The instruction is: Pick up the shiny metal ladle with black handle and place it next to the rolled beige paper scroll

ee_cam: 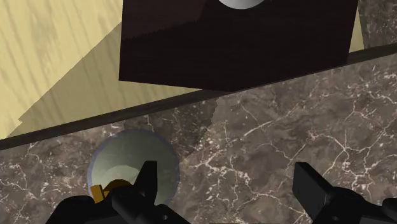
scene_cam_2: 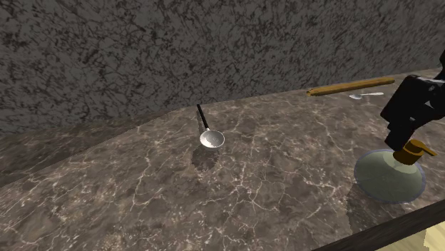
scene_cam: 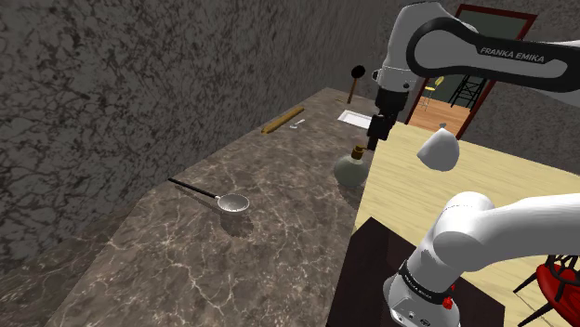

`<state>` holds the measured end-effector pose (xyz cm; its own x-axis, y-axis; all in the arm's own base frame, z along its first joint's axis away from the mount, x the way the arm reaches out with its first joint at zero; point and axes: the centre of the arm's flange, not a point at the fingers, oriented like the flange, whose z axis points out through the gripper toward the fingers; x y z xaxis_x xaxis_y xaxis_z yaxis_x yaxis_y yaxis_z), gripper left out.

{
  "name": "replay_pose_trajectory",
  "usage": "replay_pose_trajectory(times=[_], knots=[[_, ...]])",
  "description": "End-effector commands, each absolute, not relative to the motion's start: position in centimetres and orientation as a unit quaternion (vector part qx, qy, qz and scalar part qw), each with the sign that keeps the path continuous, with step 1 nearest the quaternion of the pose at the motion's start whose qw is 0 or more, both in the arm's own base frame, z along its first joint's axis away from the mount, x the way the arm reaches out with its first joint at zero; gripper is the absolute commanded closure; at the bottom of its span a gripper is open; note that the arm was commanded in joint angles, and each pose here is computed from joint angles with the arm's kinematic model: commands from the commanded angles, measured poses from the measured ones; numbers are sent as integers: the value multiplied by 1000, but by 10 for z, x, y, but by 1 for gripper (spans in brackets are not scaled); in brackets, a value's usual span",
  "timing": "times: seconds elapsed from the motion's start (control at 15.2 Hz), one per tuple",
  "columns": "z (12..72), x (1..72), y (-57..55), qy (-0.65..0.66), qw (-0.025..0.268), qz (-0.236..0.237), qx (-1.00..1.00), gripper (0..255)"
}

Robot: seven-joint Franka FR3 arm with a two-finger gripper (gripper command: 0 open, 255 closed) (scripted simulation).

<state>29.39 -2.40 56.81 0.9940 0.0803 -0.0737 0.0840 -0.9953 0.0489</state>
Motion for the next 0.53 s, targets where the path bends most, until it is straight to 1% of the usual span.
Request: replay_pose_trajectory(times=[0.0, 0.46], knots=[[568, 294, -24, 41, 26, -36, 998, 0], [526, 349, 28, 63, 12, -21, 998, 0]])
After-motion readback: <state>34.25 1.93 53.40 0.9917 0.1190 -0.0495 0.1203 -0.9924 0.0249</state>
